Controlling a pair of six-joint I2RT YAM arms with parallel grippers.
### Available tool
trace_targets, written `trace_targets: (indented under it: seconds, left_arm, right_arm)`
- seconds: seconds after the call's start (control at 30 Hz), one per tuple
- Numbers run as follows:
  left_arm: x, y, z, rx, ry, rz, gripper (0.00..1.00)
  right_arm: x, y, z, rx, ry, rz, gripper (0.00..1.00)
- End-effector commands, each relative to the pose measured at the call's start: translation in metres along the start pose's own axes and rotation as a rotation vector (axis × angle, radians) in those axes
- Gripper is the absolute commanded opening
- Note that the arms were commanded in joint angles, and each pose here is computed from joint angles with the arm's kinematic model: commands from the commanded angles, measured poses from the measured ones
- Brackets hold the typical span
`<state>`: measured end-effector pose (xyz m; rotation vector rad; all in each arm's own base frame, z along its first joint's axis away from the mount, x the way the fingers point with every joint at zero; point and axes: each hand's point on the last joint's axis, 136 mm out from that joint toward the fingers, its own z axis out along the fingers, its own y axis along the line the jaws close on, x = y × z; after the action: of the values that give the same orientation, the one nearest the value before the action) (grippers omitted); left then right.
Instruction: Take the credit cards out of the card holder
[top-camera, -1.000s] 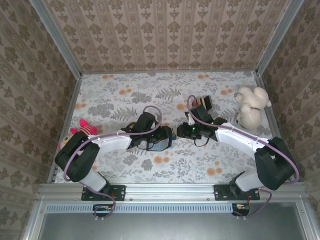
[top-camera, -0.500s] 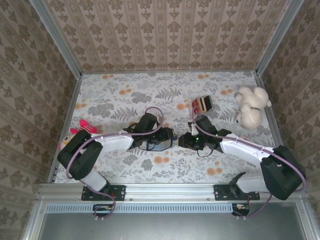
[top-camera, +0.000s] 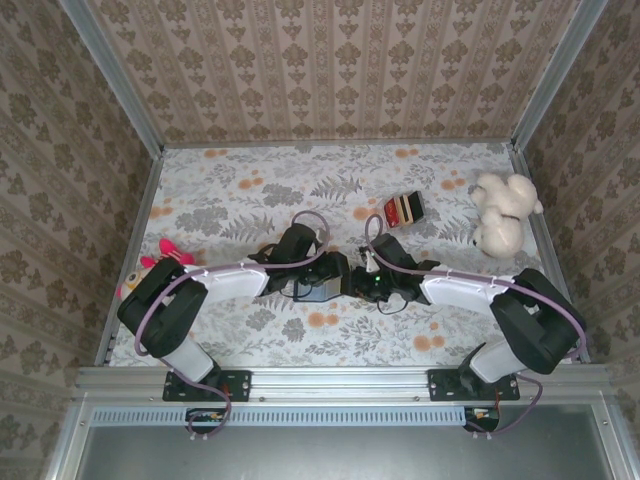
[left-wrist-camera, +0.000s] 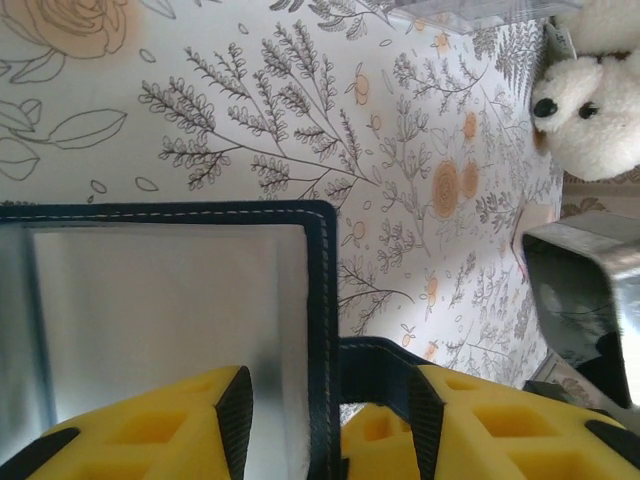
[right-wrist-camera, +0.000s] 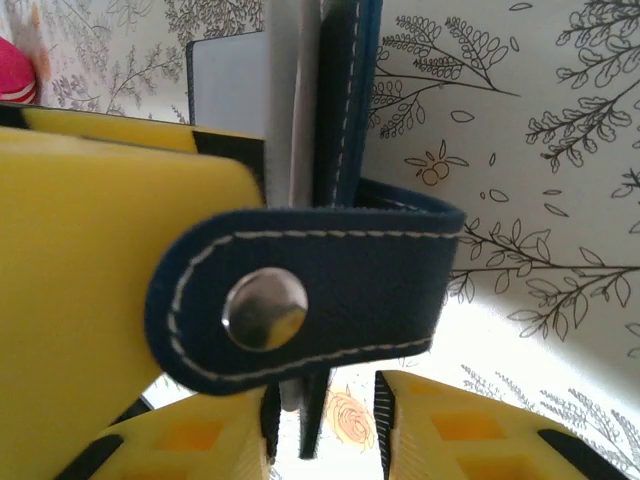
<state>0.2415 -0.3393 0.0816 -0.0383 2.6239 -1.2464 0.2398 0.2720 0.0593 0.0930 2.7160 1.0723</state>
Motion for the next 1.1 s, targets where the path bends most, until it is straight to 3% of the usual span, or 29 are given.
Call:
trace_targets:
  seconds: [0.0, 0.2, 0.4, 0.53, 0.97, 1.07]
  left_arm:
    - [-0.004, -0.012, 0.001, 0.022, 0.002, 0.007, 0.48]
    - [-0.007, -0.004, -0.012, -0.023, -0.024, 0.001, 0.47]
    - [0.001, 0.049, -0.046, -0.275, -0.059, -0.054, 0.48]
    - [0.009, 0.073, -0.066, -0.366, -0.076, -0.086, 0.53]
    - [0.017, 0.098, -0.07, -0.403, -0.08, -0.153, 0.53]
    - [0.014, 0.093, -0.066, -0.375, -0.076, -0.145, 0.47]
  right_arm:
    - [-0.013, 0.012, 0.003, -0.023, -0.035, -0.007, 0.31]
    - [-0.013, -0.004, 0.008, 0.059, -0.032, 0.014, 0.21]
    - [-0.012, -0.014, 0.011, 0.107, -0.021, 0.019, 0.17]
    - [-0.012, -0.017, 0.013, 0.125, -0.016, 0.024, 0.16]
    - [-0.012, -0.018, 0.019, 0.133, 0.005, 0.033, 0.16]
    - [-0.011, -0.018, 0.02, 0.131, 0.011, 0.036, 0.16]
